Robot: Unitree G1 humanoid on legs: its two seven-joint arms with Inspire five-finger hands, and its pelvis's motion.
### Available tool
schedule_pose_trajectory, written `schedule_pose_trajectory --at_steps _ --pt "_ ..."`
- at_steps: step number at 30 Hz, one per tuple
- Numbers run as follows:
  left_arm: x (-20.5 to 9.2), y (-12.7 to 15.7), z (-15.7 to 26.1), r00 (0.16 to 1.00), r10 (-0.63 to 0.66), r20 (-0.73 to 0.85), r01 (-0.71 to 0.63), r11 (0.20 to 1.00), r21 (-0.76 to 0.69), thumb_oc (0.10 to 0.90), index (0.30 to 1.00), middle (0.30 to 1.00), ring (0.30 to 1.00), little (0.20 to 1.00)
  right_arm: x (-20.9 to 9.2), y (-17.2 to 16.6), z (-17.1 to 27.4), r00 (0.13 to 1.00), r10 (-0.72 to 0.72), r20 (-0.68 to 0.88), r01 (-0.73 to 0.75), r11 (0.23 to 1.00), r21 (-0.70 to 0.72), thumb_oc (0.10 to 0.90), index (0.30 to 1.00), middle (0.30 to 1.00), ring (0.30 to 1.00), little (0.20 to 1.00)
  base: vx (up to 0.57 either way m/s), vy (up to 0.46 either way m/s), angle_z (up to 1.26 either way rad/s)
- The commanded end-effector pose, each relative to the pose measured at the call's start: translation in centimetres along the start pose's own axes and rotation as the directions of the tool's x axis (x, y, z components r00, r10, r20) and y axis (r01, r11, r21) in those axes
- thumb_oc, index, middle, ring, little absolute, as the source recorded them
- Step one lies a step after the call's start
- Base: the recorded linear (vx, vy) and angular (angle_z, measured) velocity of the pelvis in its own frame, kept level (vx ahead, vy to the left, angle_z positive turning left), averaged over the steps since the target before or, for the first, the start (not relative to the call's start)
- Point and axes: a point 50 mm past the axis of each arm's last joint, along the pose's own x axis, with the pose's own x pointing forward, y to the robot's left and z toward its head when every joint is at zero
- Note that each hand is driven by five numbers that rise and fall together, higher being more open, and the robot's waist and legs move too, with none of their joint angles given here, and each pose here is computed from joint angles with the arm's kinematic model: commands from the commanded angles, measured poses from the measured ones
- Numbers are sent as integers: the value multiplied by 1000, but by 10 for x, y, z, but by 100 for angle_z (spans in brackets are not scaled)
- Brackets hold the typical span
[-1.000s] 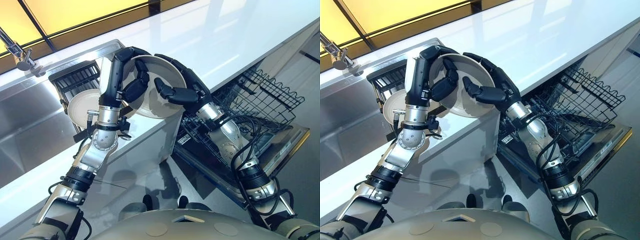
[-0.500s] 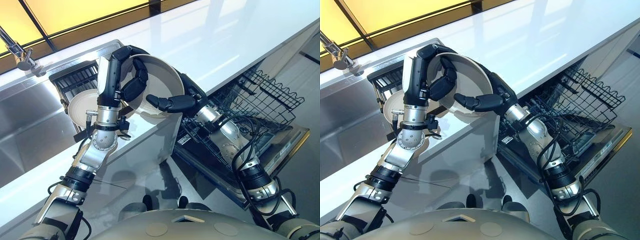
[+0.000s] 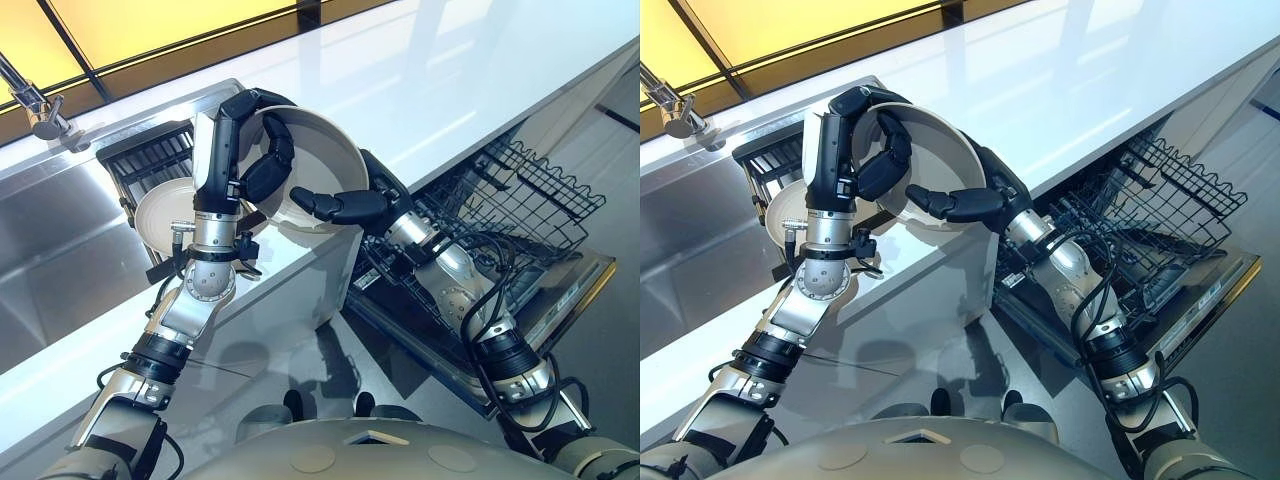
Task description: Pick up plates and place into dishwasher.
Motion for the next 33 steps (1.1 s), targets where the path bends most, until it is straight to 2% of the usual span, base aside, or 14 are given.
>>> schedule_pose_trajectory --at_steps 1,5,6,7,13,16,23,31,33 --pt "34 -4 55 939 92 332 -34 984 -175 100 300 300 300 200 19 12 33 982 55 182 -61 998 26 800 900 900 900 900 0 0 0" --pt "34 -4 55 942 88 325 -30 983 -179 100 300 300 300 200 20 13 34 981 44 190 -51 998 29 800 900 900 900 900 0 0 0" --pt "34 -5 55 943 86 323 -28 983 -180 100 300 300 300 200 20 12 34 980 41 192 -48 998 30 720 832 832 832 820 0 0 0" --pt "34 -5 54 943 84 322 -26 983 -180 100 300 300 300 200 20 12 34 981 36 192 -43 999 30 504 646 646 646 604 0 0 0" --pt "33 -4 54 944 85 319 -26 983 -183 100 300 300 300 200 20 10 29 987 24 158 -29 999 29 547 684 684 684 647 0 0 0" --pt "33 -5 54 944 87 317 -29 983 -184 100 300 300 300 200 20 8 25 991 15 135 -20 999 32 525 665 665 665 625 0 0 0" --pt "31 -4 53 946 87 312 -30 983 -181 100 300 300 300 200 16 2 16 998 -14 63 11 999 41 407 564 564 564 507 0 0 0" --pt "30 -2 52 946 90 312 -35 983 -179 100 300 300 300 200 11 -3 0 998 3 -63 2 996 84 410 566 566 566 510 0 0 0" --pt "30 -1 52 946 91 312 -35 983 -179 100 300 300 300 200 10 -4 -1 997 9 -74 -2 996 93 342 507 507 507 442 0 0 0"
